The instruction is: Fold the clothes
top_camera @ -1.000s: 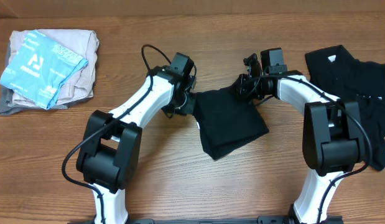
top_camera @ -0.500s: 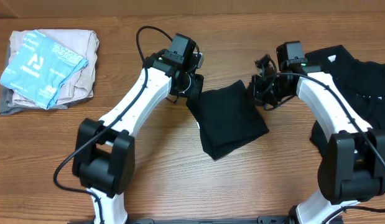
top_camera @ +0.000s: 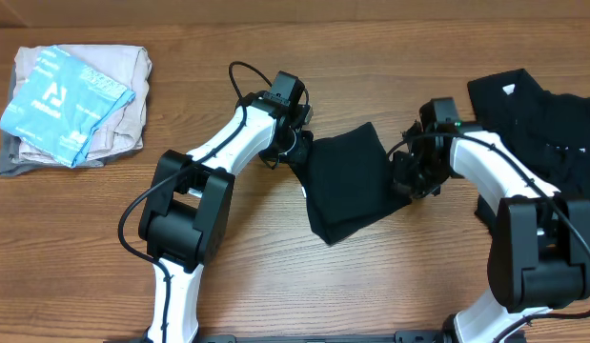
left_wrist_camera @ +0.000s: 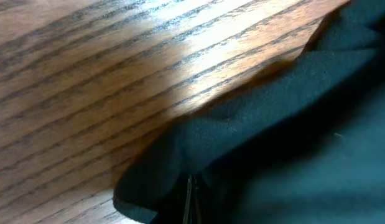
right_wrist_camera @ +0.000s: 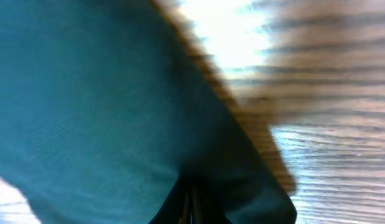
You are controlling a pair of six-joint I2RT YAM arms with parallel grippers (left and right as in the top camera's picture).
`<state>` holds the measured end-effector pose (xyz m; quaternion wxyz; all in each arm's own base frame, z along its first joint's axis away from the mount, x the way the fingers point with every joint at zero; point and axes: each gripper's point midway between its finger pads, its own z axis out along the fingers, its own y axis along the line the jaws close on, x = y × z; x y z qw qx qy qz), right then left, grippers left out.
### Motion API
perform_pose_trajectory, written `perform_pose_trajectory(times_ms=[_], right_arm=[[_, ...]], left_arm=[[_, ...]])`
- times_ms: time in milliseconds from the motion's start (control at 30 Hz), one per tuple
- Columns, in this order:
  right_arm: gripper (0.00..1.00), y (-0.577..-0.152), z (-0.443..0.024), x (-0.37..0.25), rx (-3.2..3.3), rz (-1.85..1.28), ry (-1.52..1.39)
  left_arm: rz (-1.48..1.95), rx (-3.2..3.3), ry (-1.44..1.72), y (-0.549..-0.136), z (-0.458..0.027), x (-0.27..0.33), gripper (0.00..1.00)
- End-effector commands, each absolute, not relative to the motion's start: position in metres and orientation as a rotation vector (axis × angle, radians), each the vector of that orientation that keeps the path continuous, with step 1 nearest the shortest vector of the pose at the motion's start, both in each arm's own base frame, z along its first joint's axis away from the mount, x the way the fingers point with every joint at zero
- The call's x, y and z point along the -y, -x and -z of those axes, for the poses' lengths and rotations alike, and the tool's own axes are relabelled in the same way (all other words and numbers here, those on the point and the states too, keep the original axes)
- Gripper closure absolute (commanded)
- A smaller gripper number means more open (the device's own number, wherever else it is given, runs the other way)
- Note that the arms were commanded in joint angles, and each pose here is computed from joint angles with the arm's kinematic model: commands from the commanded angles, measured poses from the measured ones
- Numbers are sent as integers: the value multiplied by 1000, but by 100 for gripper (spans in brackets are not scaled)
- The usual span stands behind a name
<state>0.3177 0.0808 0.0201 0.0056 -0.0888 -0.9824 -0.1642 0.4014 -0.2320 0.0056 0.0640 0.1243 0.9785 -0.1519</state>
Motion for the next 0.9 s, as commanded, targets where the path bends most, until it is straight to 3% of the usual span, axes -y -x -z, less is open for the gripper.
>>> perform_pose_trajectory(times_ms=[0,333,433,533,633,733,833,867], right_arm=[[96,-313,-14,-76,3071,476,304],[96,-341,-72,-79,3125,511,294],[94,-349,-100,-73,3167,472,303],[84,-359,-125,-56,3217,432,375],[62,-366,-133,-35,3236,434,467],[41,-367,-132,-9,3221,416,601],[0,-366,-132,11,3210,409,688],[0,-366,-132,15,3208,407,708]], left_arm=[[462,-2959,-386,-401,-5,235,96],[372,-2727,-268,-432,-152,224,96],[396,-2730,-213,-418,-173,225,96],[380,-2799,-208,-398,-170,226,91],[349,-2903,-210,-375,-154,228,89],[316,-2971,-264,-354,-137,239,78],[309,-3015,-241,-338,-124,254,60],[306,-3032,-206,-333,-120,258,47]])
